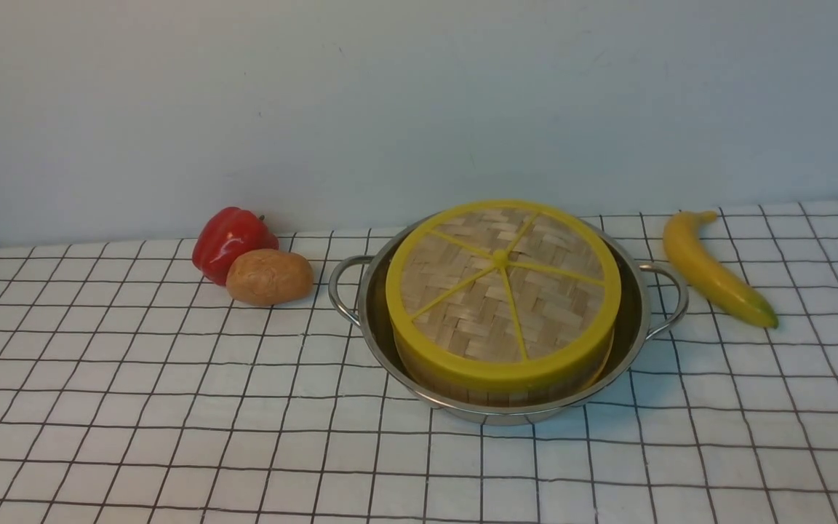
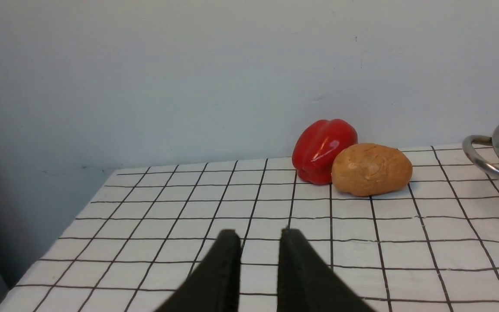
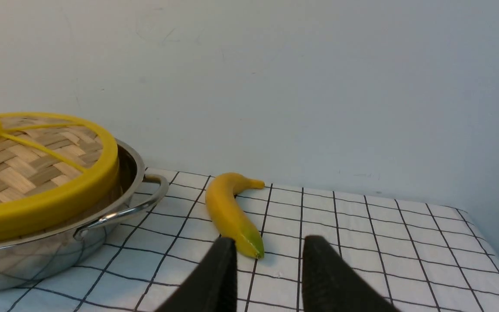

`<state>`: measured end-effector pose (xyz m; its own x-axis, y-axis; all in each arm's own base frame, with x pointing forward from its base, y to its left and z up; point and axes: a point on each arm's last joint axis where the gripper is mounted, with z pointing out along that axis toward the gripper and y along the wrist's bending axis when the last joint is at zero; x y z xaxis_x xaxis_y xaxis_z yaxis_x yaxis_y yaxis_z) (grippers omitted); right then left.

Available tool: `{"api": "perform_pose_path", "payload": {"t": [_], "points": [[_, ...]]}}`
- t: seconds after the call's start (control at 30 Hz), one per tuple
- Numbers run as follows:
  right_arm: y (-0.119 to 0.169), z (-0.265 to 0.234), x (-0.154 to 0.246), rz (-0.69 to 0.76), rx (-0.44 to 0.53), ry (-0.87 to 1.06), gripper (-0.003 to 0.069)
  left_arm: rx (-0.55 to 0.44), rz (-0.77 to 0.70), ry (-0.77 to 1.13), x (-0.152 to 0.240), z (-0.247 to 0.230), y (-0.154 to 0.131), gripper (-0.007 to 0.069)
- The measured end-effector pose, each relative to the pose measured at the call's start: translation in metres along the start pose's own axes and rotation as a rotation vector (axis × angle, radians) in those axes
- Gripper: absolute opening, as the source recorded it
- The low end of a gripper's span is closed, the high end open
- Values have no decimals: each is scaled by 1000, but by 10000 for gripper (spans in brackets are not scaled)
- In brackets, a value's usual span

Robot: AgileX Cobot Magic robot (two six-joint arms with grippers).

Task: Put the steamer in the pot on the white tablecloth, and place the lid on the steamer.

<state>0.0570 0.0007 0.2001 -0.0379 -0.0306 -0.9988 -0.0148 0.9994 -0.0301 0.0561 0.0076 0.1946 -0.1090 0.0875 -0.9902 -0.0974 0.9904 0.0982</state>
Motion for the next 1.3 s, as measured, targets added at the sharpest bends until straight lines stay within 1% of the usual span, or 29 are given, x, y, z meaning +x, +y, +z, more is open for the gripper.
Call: {"api": "perform_pose_path", "payload": {"t": [1.3], "points": [[0,0,1,0,0,8,240,0,0,0,0,0,0,194]]}}
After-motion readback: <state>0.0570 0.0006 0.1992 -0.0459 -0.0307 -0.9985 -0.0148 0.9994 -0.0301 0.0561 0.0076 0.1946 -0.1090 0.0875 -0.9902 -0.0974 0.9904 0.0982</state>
